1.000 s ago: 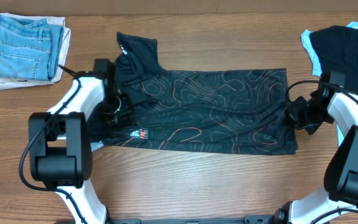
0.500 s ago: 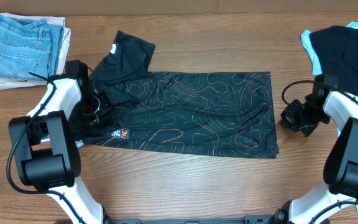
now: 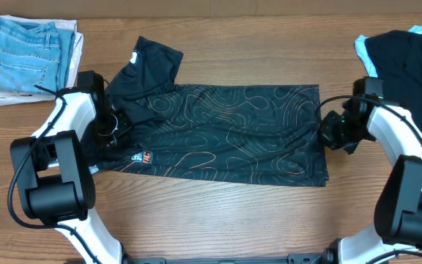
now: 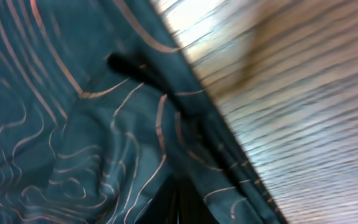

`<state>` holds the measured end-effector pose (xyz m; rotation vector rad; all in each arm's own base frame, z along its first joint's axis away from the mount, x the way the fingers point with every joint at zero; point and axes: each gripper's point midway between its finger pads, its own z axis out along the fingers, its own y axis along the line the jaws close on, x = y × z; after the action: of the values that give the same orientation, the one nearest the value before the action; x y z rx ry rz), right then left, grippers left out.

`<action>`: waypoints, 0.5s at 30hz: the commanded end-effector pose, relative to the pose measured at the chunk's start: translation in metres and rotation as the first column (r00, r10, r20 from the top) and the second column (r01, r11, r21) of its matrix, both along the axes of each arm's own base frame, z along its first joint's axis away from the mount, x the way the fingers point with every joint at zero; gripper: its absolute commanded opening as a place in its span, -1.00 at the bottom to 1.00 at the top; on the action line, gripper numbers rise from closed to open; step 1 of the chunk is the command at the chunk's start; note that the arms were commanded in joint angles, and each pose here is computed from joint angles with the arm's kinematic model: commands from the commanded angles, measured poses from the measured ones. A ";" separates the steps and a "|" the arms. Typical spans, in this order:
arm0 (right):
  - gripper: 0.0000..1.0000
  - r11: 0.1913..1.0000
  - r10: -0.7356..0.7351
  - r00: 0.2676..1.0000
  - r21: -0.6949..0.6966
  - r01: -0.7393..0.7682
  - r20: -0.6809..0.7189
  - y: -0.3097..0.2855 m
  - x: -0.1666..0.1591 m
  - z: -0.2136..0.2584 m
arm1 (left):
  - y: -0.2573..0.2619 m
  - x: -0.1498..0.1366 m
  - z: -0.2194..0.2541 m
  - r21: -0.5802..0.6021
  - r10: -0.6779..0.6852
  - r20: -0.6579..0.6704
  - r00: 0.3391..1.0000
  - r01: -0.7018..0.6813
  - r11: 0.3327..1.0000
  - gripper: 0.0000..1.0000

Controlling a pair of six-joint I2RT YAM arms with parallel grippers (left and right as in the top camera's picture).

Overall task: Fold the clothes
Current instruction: 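Release the jersey and lift both grippers away from it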

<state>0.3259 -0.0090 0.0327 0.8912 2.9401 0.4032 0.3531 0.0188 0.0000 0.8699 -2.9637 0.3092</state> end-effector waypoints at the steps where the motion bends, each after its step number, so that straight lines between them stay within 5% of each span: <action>1: -0.90 0.998 0.050 0.999 -0.028 -0.049 0.018 0.010 0.004 0.004 | 0.010 -0.013 -0.019 0.045 -0.002 -0.070 0.998 0.005 0.999 -0.91; 15: -0.92 0.996 -0.044 0.990 -0.077 0.034 -0.132 0.001 -0.017 -0.037 | 0.013 -0.009 -0.020 0.061 0.002 -0.057 0.998 0.002 0.998 -0.91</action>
<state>0.3141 -0.0009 0.0008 0.9336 3.0308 0.3071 0.3534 0.0190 0.0000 0.8701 -2.9654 0.3085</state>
